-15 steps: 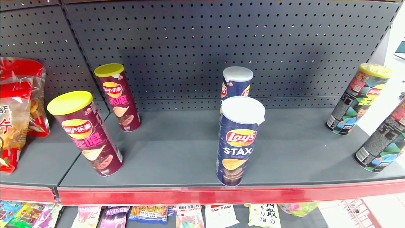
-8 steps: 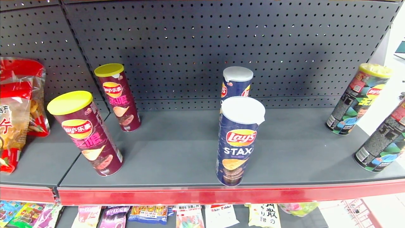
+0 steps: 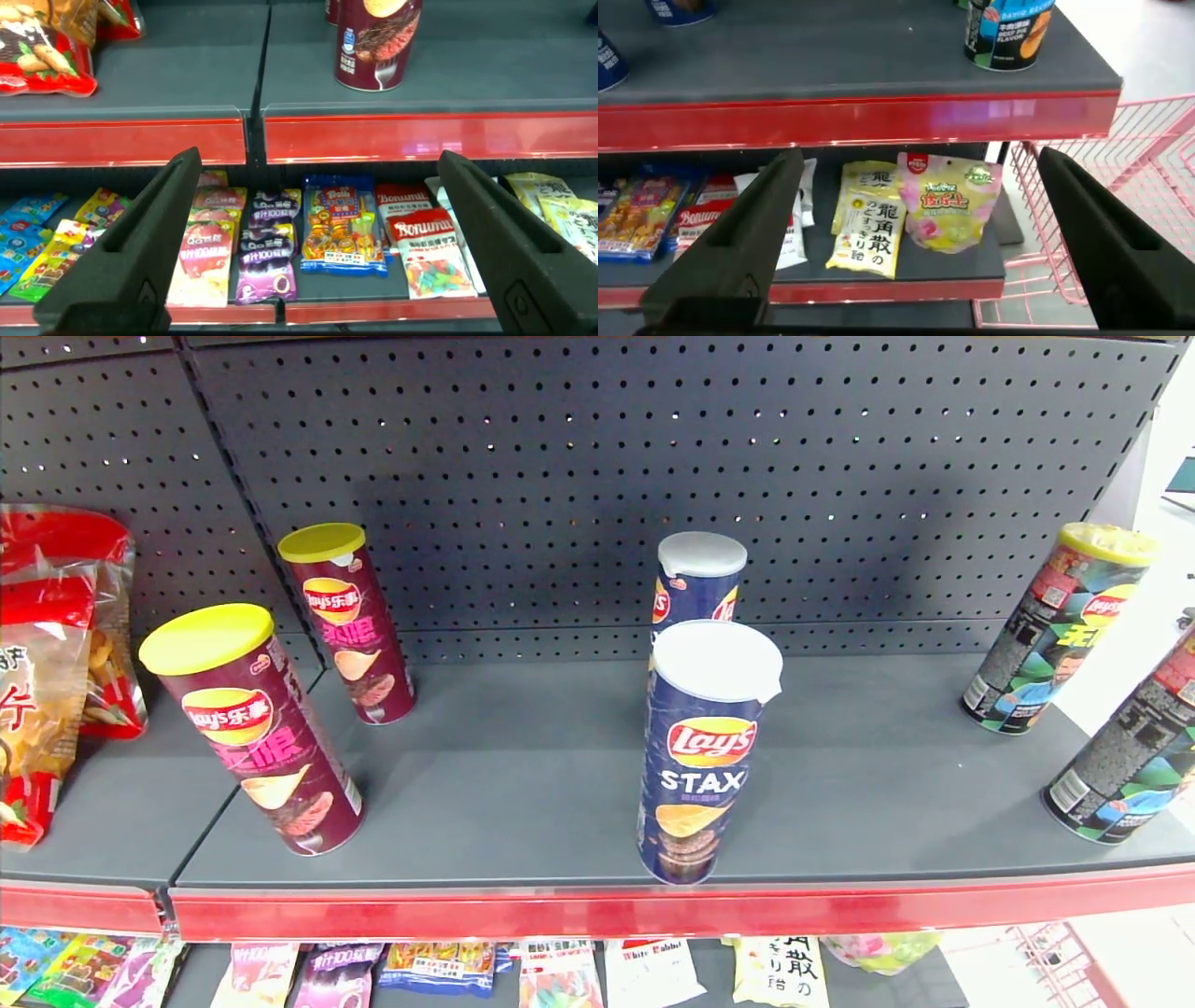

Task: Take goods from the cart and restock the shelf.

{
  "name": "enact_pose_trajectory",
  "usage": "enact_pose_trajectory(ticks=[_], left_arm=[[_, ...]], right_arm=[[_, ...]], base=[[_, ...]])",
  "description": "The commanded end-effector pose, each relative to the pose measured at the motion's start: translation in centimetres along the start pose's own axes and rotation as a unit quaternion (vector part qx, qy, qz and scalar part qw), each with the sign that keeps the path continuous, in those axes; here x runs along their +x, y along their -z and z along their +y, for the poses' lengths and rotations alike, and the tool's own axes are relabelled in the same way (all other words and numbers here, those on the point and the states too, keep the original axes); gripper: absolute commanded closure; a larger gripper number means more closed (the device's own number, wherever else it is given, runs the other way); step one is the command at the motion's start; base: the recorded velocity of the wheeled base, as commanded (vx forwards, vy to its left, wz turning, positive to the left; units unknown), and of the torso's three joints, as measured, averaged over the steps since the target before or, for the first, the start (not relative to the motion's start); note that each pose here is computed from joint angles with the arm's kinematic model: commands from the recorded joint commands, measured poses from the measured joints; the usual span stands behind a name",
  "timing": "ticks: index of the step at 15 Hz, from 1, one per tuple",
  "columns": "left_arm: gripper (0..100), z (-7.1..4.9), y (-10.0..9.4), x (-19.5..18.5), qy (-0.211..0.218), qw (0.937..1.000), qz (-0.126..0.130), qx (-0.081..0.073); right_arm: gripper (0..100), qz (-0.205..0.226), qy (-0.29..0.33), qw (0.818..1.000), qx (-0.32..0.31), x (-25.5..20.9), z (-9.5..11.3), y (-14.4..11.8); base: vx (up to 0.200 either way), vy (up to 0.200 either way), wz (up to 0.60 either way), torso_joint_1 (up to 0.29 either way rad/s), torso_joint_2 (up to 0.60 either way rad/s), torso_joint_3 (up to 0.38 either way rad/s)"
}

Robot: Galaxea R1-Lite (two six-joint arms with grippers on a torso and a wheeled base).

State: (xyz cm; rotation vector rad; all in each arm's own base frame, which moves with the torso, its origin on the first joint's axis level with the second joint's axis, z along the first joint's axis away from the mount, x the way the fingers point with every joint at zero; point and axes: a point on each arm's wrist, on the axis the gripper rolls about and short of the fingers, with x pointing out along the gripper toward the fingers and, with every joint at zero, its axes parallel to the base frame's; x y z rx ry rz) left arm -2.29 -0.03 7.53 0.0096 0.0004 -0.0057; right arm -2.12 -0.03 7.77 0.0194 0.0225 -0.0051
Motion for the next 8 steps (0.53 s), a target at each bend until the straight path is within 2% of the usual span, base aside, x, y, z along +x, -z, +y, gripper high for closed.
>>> enact_pose_trajectory(ticks=[1, 8], left_arm=[[0, 0.0, 0.0, 0.01, 0.0, 1.0, 0.001, 0.001], [0, 0.0, 0.0, 0.01, 0.0, 1.0, 0.001, 0.001]], right_arm=[[0, -0.011, 0.002, 1.0, -0.007, -0.16, 0.0, 0.21], [0, -0.011, 0.001, 1.0, -0.008, -0.16, 0.0, 0.21]], base=[[0.0, 0.0, 0.0, 0.0, 0.0, 0.0], [0.0, 0.0, 0.0, 0.0, 0.0, 0.0]])
